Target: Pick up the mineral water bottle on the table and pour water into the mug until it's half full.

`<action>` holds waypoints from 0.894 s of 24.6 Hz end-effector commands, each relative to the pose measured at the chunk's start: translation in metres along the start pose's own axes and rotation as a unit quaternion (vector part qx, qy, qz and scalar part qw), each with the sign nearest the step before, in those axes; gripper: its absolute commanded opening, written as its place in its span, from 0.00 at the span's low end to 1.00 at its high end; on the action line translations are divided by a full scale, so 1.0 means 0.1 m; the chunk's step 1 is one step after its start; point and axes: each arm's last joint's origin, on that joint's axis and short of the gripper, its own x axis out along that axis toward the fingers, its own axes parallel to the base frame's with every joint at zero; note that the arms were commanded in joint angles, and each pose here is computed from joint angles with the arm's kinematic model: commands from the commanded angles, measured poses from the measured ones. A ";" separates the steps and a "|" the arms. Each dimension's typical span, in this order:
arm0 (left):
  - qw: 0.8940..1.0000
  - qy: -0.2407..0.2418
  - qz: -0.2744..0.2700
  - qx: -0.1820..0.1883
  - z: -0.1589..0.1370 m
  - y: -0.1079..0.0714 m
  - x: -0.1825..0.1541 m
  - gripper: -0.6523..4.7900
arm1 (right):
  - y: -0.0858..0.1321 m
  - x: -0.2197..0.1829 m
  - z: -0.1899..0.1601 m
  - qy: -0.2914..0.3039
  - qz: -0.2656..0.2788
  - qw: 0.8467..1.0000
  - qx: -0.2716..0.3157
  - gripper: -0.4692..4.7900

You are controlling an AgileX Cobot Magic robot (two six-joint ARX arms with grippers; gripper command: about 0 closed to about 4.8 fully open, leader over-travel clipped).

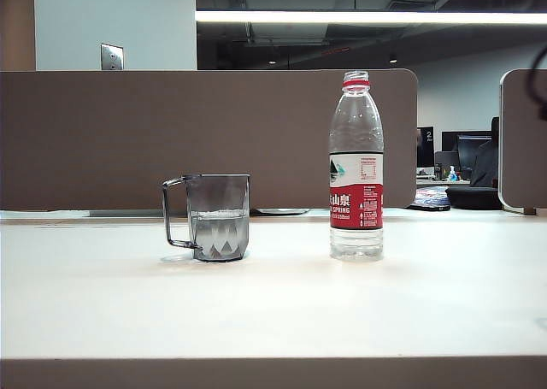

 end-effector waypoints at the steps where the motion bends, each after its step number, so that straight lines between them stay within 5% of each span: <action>1: 1.000 -0.006 -0.001 0.000 0.02 0.00 0.00 0.11 | -0.16 -0.11 -0.02 0.030 -0.031 0.999 0.008 0.09; 4: 1.000 -0.006 -0.002 0.000 0.02 0.00 0.00 0.11 | -0.23 -0.23 -0.05 0.064 -0.100 0.993 0.013 0.09; 10: 1.000 -0.006 -0.001 0.000 0.02 0.00 0.00 0.11 | -0.21 -0.35 -0.07 0.085 -0.107 0.990 0.016 0.09; 22: 1.000 -0.006 -0.001 0.000 0.02 0.00 0.00 0.11 | -0.15 -0.55 0.13 -0.029 -0.109 0.994 -0.003 0.09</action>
